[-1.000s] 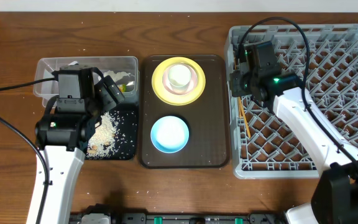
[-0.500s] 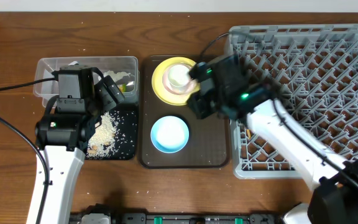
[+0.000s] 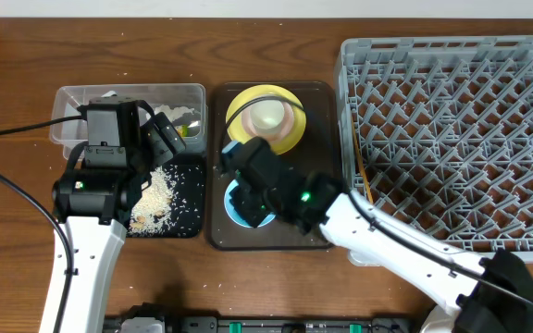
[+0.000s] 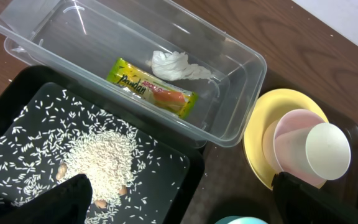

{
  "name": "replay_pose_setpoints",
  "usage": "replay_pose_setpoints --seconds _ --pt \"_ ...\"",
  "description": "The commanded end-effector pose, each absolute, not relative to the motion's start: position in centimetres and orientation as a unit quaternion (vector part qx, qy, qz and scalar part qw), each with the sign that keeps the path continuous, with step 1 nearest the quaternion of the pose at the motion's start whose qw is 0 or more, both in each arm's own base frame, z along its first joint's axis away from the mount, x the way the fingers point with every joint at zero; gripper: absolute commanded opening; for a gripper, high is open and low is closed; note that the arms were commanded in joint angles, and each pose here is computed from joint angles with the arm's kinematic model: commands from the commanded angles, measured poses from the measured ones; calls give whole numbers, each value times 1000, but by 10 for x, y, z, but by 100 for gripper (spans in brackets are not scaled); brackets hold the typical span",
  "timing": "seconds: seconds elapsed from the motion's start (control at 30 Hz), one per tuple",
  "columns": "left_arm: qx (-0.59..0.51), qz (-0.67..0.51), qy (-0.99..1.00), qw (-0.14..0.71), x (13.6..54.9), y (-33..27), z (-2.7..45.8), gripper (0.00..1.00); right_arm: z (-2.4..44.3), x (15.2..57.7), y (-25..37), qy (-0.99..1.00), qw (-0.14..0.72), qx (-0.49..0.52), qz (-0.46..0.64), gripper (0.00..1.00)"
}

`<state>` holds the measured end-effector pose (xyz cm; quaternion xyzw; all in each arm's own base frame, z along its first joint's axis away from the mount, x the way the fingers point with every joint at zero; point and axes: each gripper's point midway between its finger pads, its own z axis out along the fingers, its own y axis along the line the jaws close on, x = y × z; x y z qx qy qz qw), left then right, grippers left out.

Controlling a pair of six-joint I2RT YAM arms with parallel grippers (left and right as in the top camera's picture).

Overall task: Sort waste into correct bins and load items into the dishwasher rack
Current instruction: 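Move the right gripper left toward the light-blue bowl, then lower the right gripper and grip the light-blue bowl rim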

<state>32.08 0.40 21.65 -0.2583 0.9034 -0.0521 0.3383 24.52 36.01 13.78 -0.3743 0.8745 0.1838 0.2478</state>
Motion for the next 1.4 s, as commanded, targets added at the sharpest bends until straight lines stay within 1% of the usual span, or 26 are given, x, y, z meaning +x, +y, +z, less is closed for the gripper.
replay_pose_setpoints --seconds 0.0,0.27,0.43,0.7,1.37 --pt "-258 -51 900 347 322 6 223 95 112 240 365 884 233 -374 157 31" --pt "-258 -51 900 347 322 6 223 95 67 231 368 901 184 -369 137 31" --pt "-258 -51 900 347 322 6 223 95 53 227 369 903 171 -374 128 31" --pt "-258 -51 900 347 322 6 223 95 52 223 372 910 166 -356 133 31" --pt "-258 -51 900 347 322 6 223 95 50 217 373 909 162 -363 129 34"
